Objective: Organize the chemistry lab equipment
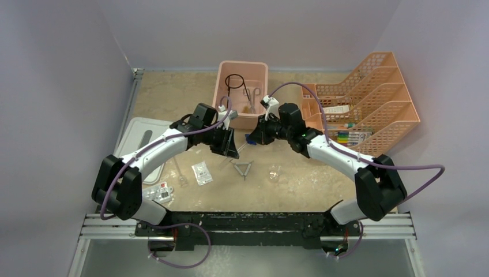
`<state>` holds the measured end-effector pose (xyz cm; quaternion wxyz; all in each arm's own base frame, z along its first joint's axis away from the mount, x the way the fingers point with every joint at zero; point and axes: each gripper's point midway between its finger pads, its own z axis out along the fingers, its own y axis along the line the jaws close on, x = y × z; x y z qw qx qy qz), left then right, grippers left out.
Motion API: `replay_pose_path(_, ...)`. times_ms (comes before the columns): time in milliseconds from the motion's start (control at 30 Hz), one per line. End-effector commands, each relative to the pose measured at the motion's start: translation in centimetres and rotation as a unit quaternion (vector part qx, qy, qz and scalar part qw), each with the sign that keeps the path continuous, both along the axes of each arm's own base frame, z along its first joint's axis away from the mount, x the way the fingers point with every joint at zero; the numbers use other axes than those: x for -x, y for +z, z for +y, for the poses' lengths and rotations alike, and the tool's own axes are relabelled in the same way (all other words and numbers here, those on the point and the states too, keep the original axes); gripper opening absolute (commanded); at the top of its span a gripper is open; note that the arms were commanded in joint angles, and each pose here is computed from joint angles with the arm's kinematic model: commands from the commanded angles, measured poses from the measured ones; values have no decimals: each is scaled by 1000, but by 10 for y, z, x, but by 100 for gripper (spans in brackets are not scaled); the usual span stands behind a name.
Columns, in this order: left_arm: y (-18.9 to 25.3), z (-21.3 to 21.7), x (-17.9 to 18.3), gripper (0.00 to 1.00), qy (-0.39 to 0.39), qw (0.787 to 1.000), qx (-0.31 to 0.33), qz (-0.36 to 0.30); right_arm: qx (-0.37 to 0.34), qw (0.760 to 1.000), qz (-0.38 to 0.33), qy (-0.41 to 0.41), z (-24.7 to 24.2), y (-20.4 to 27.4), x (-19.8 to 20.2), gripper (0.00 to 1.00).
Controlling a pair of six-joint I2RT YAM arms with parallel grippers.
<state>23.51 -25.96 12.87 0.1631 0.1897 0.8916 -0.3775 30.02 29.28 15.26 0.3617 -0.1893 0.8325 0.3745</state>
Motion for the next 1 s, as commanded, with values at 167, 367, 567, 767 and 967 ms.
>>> replay_pose_path(167,51,-4,-17,10,-3,996,31,-89,-56,997,-52,-25,1,72,-5,41)
replay_pose_path(367,106,-11,-20,10,-1,985,86,-148,-73,983,-111,-125,-26,131,-23,53)
replay_pose_path(567,147,-11,-59,8,76,971,94,-205,-44,946,-153,-281,-82,172,-43,56)
replay_pose_path(767,193,-21,-129,8,208,931,156,-258,-32,921,-183,-343,-112,208,-45,56)
replay_pose_path(967,184,-30,-204,9,289,913,120,-263,-26,912,-205,-354,-123,217,-41,55)
